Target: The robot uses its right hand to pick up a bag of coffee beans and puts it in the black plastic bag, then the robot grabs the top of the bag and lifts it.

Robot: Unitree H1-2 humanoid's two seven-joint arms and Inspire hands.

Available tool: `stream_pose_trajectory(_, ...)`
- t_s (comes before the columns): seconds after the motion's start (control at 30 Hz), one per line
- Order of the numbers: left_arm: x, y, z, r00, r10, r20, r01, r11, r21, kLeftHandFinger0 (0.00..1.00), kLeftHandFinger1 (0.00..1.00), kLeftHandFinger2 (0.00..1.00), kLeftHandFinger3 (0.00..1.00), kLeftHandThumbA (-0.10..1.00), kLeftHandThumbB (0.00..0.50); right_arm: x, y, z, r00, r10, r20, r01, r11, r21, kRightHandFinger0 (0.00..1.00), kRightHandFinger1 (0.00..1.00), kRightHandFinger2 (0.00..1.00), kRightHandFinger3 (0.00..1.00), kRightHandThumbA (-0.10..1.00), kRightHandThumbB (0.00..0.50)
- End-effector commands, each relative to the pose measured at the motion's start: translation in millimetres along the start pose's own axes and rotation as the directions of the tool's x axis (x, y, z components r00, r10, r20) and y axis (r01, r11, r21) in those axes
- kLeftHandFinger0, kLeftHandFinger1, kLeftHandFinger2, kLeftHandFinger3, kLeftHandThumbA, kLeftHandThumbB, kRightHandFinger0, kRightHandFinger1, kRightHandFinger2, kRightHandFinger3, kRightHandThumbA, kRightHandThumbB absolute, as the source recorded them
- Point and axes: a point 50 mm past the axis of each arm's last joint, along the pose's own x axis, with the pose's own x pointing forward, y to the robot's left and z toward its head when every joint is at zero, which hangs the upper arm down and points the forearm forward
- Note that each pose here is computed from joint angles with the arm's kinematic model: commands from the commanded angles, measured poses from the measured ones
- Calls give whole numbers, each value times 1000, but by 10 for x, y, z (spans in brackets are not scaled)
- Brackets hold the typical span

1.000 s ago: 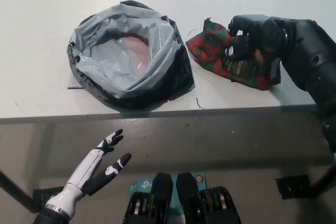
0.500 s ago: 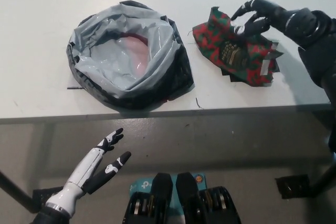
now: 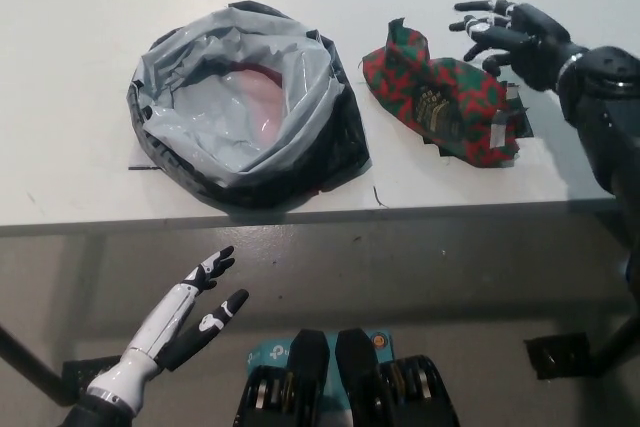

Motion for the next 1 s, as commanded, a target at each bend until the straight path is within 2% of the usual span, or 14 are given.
stream_pose_trajectory(0.0, 12, 141, 112, 998, 26, 57, -28, 999, 41, 1000, 1000, 1000, 1000, 898, 141, 46, 110, 599, 985, -68, 157, 57, 996, 73, 456, 723, 976, 920, 423, 295)
stream_pose_trajectory(0.03, 12, 143, 113, 998, 26, 57, -29, 999, 42, 1000, 1000, 1000, 1000, 898, 141, 47, 122, 620, 984, -69, 165, 65, 997, 34, 456, 723, 976, 920, 423, 295)
stream_pose_trajectory(0.07, 13, 143, 114, 998, 26, 58, -28, 999, 43, 1000, 1000, 1000, 1000, 900, 140, 48, 193, 729, 980, -40, 196, 71, 985, -156, 1000, 1000, 1000, 1000, 656, 401)
stream_pose_trajectory(0.1, 12, 142, 118, 998, 25, 56, -27, 999, 41, 1000, 1000, 1000, 1000, 904, 147, 44, 291, 846, 976, -1, 216, 81, 929, -361, 1000, 1000, 1000, 1000, 796, 438)
stream_pose_trajectory(0.13, 12, 141, 119, 998, 25, 55, -27, 999, 41, 1000, 1000, 1000, 1000, 906, 148, 42, 331, 886, 975, 8, 220, 91, 896, -435, 1000, 1000, 1000, 1000, 822, 451)
stream_pose_trajectory(0.17, 10, 138, 118, 998, 24, 53, -27, 999, 41, 1000, 1000, 1000, 1000, 908, 148, 35, 423, 958, 972, 12, 236, 127, 816, -564, 1000, 1000, 1000, 1000, 889, 490)
stream_pose_trajectory(0.2, 9, 132, 114, 998, 24, 51, -26, 999, 43, 1000, 1000, 1000, 1000, 911, 148, 17, 533, 1026, 964, 18, 265, 167, 733, -660, 1000, 1000, 1000, 1000, 908, 500)
stream_pose_trajectory(0.3, 9, 129, 107, 998, 22, 50, -24, 999, 41, 1000, 1000, 1000, 1000, 923, 153, -36, 686, 1122, 950, 33, 312, 219, 640, -736, 1000, 1000, 1000, 1000, 938, 500)
stream_pose_trajectory(0.33, 7, 130, 108, 999, 20, 51, -22, 999, 44, 1000, 1000, 1000, 1000, 927, 154, -81, 805, 1215, 936, 56, 347, 258, 563, -785, 1000, 1000, 1000, 1000, 992, 500)
stream_pose_trajectory(0.53, 13, 145, 114, 998, 18, 59, -21, 999, 48, 1000, 1000, 1000, 1000, 929, 148, -256, 1228, 1641, 889, 125, 441, 371, 369, -852, 1000, 1000, 1000, 1000, 1000, 500)
stream_pose_trajectory(0.67, 17, 140, 119, 998, 17, 60, -20, 999, 48, 1000, 1000, 1000, 1000, 934, 149, -335, 1380, 1807, 878, 150, 454, 400, 292, -869, 1000, 1000, 1000, 1000, 1000, 500)
stream_pose_trajectory(0.8, 17, 136, 115, 998, 19, 60, -23, 998, 60, 1000, 1000, 1000, 1000, 937, 153, -310, 1577, 1832, 904, 161, 396, 374, 149, -915, 1000, 1000, 1000, 1000, 959, 500)
stream_pose_trajectory(0.9, 19, 135, 106, 997, 7, 73, -12, 998, 70, 1000, 1000, 1000, 1000, 942, 147, -213, 1663, 1657, 951, 123, 284, 282, 34, -959, 1000, 1000, 1000, 1000, 922, 500)
stream_pose_trajectory(0.97, 21, 138, 110, 997, 3, 73, -8, 998, 69, 1000, 1000, 1000, 1000, 942, 151, -164, 1635, 1562, 972, 85, 221, 220, 13, -975, 1000, 1000, 1000, 1000, 913, 500)
